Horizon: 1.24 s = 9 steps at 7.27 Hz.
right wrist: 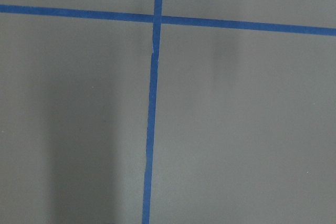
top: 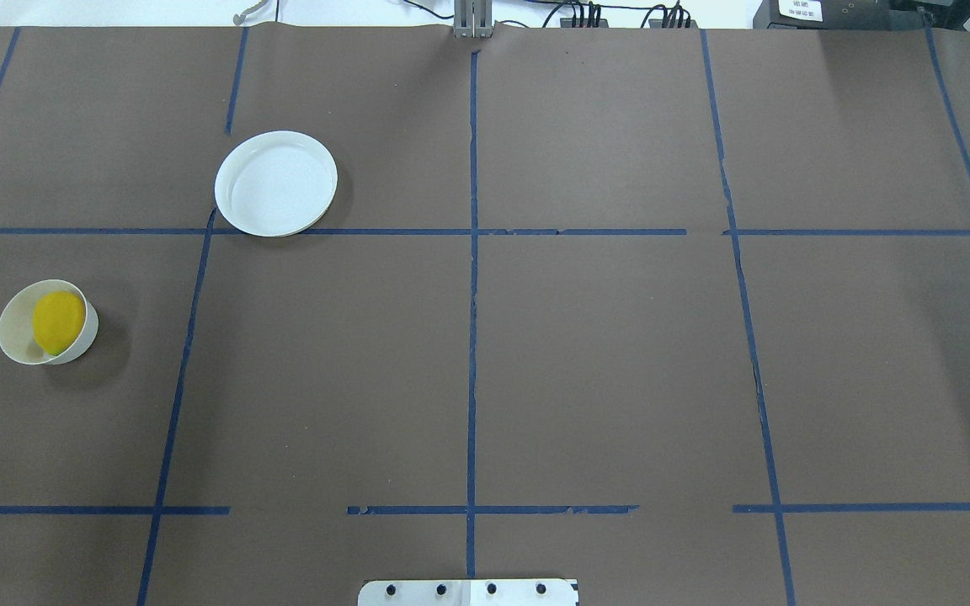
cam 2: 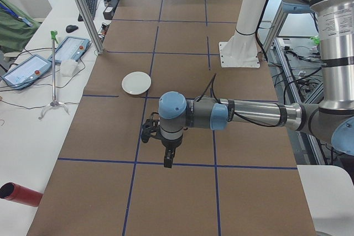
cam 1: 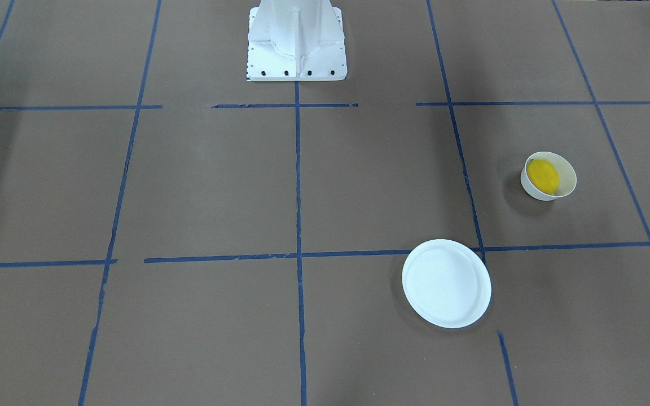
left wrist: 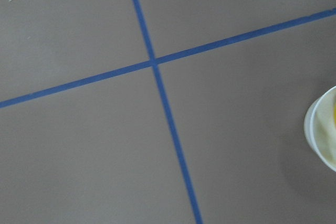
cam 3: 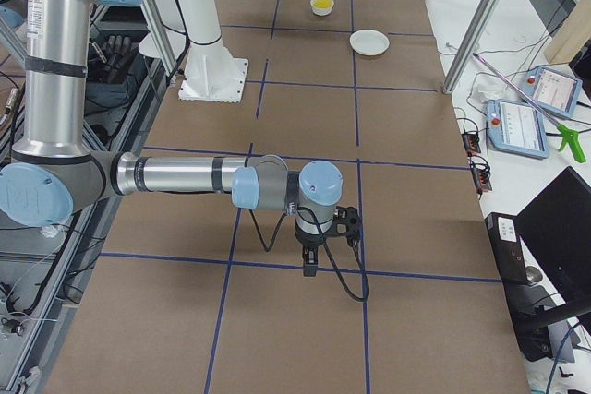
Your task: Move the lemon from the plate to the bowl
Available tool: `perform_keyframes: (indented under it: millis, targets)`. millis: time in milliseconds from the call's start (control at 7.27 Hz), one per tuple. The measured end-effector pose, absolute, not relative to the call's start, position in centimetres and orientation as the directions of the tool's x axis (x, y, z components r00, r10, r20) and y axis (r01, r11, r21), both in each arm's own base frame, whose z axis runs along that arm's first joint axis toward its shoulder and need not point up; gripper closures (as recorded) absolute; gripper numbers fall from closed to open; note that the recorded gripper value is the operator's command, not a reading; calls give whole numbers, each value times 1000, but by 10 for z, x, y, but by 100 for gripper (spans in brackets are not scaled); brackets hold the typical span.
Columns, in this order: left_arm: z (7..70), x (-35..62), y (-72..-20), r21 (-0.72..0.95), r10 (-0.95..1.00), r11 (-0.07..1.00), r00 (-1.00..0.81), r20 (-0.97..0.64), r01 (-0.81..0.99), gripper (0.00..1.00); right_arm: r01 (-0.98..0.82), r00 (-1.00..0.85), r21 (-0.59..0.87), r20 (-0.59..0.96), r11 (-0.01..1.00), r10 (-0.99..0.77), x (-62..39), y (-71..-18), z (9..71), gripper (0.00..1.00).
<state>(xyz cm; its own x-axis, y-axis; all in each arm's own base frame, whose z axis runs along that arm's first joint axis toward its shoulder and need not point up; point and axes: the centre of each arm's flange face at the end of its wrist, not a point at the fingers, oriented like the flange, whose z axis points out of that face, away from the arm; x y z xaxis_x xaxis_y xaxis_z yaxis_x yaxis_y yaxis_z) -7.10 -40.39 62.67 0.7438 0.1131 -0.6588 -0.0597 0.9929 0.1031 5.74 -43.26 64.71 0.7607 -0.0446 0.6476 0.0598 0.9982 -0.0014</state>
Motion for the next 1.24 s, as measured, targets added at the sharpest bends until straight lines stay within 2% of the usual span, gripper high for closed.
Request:
perform_keyframes:
  millis: [1238]
  targets:
    - [627, -70, -402, 97, 104, 994, 707, -699, -49, 0, 60, 761, -2, 648, 998, -44, 57, -433, 647, 0]
